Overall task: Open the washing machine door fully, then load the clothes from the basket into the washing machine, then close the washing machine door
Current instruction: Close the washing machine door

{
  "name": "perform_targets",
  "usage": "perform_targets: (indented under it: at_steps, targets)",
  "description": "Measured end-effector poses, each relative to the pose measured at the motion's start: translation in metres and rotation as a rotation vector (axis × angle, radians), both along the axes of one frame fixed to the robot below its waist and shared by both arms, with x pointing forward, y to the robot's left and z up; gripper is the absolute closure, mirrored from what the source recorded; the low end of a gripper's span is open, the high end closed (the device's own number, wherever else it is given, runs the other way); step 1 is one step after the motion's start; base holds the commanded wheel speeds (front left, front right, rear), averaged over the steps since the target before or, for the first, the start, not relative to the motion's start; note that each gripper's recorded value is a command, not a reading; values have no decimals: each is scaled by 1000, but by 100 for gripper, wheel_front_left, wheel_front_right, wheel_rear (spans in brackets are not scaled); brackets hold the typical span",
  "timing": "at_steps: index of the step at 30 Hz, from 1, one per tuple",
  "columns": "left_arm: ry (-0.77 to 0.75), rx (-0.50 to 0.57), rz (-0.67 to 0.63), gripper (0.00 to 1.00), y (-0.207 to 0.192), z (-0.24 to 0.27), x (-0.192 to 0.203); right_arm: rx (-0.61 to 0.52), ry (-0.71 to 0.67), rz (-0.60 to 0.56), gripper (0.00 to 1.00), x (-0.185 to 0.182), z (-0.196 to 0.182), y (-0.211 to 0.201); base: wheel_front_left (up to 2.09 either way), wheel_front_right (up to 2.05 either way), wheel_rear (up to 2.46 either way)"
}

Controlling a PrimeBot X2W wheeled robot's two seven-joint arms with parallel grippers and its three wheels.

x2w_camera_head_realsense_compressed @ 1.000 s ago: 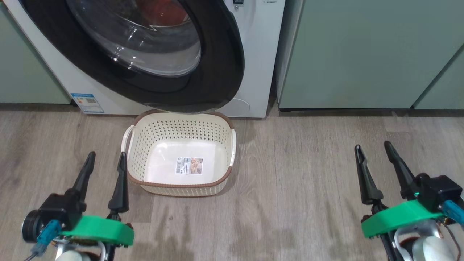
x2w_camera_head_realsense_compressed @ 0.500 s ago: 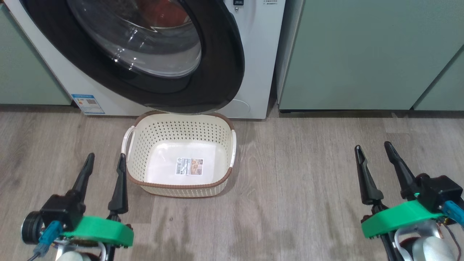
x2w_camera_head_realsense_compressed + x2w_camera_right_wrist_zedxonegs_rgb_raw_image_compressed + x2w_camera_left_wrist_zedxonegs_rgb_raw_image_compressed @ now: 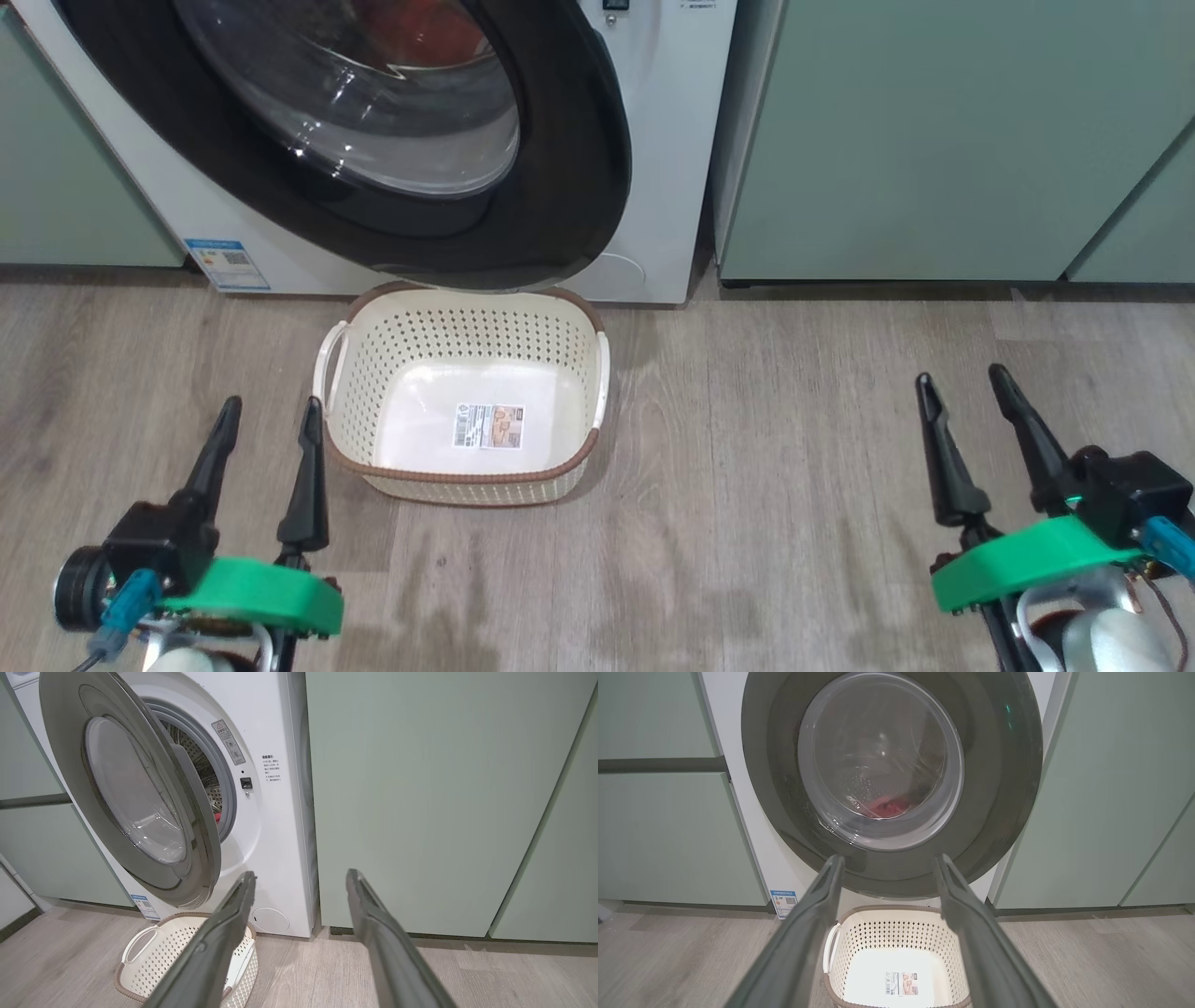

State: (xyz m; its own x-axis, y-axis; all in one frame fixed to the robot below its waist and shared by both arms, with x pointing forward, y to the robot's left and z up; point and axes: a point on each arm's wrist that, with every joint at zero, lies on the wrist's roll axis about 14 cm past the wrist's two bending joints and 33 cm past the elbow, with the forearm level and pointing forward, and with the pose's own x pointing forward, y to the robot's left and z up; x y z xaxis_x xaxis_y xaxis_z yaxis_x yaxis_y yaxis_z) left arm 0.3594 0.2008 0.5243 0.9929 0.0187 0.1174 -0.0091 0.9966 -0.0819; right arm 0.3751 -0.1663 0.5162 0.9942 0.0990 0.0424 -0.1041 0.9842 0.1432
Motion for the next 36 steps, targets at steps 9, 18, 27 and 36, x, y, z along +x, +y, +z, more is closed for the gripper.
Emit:
perform_targets:
  at_steps: [9, 18, 27, 36]
  targets:
    - [19, 2, 44, 0, 12, -5, -3, 2, 10, 22, 100, 10, -4, 7, 0, 0, 0]
    - [-5, -2, 143, 0, 40, 3, -7, -15, -8, 142, 100, 49, 1, 52, 0, 0, 0]
    - [-44, -31, 251, 0, 65, 14, -9, -43, 8, 382, 100, 99, -7, 143, 0, 0, 0]
    - [-35, -33, 334, 0, 88, 12, -15, -74, 46, 533, 100, 140, -28, 206, 0, 0, 0]
